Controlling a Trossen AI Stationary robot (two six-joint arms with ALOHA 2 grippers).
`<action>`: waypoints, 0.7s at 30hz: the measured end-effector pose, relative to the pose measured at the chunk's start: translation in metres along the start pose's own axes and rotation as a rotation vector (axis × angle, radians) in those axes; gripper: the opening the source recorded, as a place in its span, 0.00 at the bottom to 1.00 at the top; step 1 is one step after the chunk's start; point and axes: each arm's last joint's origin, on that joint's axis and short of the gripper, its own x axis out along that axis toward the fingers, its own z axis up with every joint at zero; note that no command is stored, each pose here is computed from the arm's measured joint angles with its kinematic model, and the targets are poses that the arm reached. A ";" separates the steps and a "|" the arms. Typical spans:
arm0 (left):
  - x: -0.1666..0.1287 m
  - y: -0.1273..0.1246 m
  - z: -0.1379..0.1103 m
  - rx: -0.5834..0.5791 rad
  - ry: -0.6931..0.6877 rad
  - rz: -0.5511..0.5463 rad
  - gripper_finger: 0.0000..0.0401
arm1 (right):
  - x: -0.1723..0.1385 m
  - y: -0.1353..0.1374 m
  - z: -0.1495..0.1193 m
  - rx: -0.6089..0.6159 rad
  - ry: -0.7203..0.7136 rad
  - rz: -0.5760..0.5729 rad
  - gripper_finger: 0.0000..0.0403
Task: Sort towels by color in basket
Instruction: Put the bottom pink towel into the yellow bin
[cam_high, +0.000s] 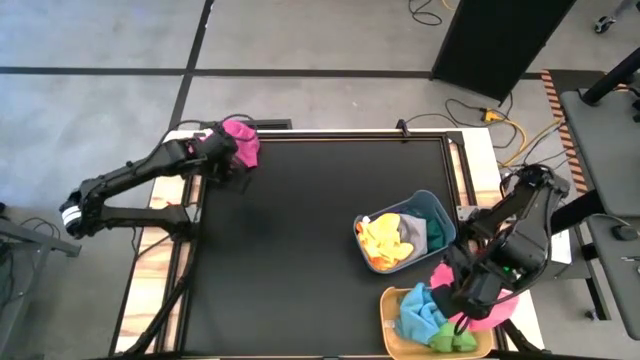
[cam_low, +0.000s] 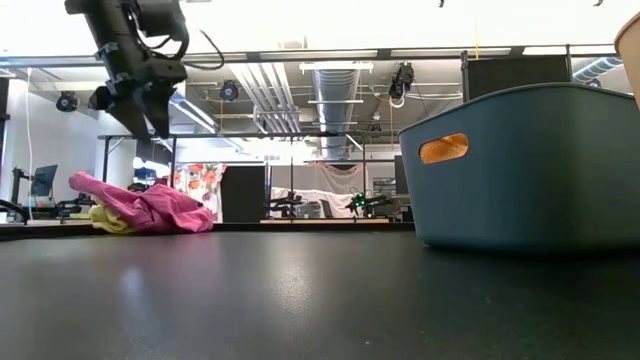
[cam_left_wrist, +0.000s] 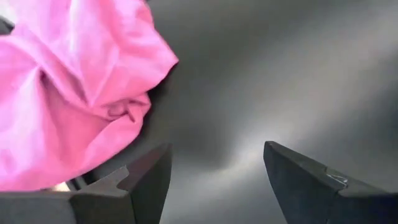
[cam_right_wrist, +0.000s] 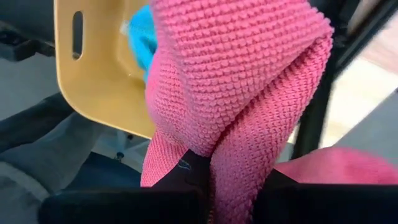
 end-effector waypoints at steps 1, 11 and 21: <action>0.002 0.002 0.001 -0.008 0.010 0.003 0.59 | 0.004 0.003 -0.001 -0.011 0.006 0.013 0.04; 0.006 -0.005 0.012 0.021 -0.091 -0.110 0.59 | 0.022 0.012 0.000 -0.094 0.019 0.051 0.04; 0.012 -0.008 0.003 0.084 -0.350 -0.249 0.59 | 0.014 0.008 -0.001 -0.109 0.039 0.100 0.04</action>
